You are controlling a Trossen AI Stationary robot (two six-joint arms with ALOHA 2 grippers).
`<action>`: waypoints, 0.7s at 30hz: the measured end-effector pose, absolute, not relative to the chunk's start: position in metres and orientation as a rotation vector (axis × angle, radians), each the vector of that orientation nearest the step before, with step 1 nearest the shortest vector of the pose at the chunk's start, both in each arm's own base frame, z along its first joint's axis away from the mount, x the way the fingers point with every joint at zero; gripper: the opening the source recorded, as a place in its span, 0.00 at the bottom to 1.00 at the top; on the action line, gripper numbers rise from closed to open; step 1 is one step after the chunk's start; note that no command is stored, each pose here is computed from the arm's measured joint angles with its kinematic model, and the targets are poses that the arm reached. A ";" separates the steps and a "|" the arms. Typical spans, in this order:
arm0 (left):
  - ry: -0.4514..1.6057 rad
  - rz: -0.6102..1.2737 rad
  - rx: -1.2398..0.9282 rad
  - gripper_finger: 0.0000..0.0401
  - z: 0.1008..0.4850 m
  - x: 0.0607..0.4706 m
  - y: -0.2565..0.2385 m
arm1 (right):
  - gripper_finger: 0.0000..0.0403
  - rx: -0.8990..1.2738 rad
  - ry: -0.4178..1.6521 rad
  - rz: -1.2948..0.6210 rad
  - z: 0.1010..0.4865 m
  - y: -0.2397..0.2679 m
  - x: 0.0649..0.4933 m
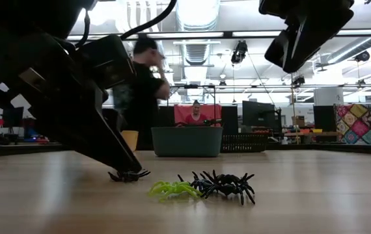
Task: Sort Halloween decoration
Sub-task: Put the black spider toy into the yellow bin
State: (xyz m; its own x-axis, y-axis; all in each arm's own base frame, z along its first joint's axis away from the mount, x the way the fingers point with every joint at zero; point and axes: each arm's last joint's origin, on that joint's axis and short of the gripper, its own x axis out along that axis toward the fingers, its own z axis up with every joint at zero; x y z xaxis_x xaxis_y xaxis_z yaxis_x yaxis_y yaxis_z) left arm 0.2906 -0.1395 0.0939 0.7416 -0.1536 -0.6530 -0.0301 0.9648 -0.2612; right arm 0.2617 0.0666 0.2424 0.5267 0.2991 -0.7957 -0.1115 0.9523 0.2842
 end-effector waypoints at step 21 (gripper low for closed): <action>0.734 -0.046 -0.183 0.00 0.096 0.288 -0.138 | 0.20 0.189 0.873 0.277 0.222 0.074 0.262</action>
State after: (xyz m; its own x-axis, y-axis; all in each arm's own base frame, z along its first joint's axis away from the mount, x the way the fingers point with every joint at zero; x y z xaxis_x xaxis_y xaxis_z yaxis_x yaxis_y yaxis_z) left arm 0.2880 -0.1380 0.0958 0.7420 -0.1055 -0.6621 -0.0228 0.9830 -0.1822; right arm 0.2624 0.0736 0.2223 0.6105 0.3148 -0.7268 -0.1617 0.9478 0.2746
